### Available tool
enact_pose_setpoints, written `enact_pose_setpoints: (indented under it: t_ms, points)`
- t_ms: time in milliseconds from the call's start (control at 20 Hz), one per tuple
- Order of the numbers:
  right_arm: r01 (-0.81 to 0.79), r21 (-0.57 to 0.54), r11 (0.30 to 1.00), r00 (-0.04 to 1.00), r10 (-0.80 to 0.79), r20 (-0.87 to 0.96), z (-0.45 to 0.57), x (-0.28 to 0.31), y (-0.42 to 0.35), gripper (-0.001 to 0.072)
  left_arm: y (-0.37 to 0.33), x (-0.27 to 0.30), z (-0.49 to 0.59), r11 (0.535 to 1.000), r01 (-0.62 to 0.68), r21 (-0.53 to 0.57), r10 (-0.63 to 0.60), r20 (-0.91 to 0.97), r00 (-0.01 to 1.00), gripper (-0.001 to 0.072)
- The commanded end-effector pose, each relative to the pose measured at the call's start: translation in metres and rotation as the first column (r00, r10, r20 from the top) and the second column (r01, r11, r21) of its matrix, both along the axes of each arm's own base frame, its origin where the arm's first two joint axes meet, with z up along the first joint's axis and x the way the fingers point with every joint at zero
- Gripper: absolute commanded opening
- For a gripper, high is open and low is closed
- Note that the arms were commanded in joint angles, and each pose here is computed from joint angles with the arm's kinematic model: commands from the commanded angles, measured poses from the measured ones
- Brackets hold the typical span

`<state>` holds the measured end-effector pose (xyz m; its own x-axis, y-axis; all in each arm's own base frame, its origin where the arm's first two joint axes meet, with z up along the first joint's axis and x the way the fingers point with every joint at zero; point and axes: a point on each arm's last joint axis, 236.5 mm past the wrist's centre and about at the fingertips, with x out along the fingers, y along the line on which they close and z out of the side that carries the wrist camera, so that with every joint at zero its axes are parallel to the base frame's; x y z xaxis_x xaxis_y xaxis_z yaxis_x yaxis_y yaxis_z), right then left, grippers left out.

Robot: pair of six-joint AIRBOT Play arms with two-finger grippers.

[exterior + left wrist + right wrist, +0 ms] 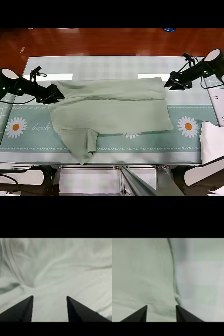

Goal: Fold the shirts.

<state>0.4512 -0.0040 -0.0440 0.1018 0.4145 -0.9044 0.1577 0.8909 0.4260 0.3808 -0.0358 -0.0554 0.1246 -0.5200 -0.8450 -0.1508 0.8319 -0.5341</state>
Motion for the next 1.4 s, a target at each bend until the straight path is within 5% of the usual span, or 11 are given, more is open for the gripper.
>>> enact_pose_setpoints:
  t_ms: [0, 200, 500, 800, 1350]
  points:
    - [0.062, -0.036, 0.997, 0.998, -0.062, 0.021, 0.036, -0.014, -0.033, 0.0418, 0.008, -0.024, 0.027, 1.0, -0.015, -0.02, 0.014, -0.019, 1.0, 0.0511]
    - [0.179, -0.048, 0.983, 0.978, -0.172, 0.122, 0.06, -0.041, -0.048, 0.0412, 0.048, -0.094, 0.025, 0.985, -0.147, 0.092, 0.151, -0.038, 0.988, 0.0511]
    - [0.135, 0.207, 0.969, 0.954, -0.184, 0.238, 0.059, -0.09, 0.03, 0.0412, 0.047, -0.186, -0.008, 0.94, -0.326, 0.105, 0.337, -0.12, 0.934, 0.0511]
    - [0.099, 0.218, 0.971, 0.962, -0.15, 0.228, 0.058, -0.105, 0.039, 0.0412, 0.005, -0.185, -0.024, 0.907, -0.418, -0.05, 0.405, -0.17, 0.898, 0.051]
    - [0.112, 0.213, 0.971, 0.957, -0.163, 0.239, 0.058, -0.101, 0.037, 0.0412, -0.029, -0.183, -0.053, 0.941, -0.335, -0.045, 0.32, -0.206, 0.925, 0.0509]
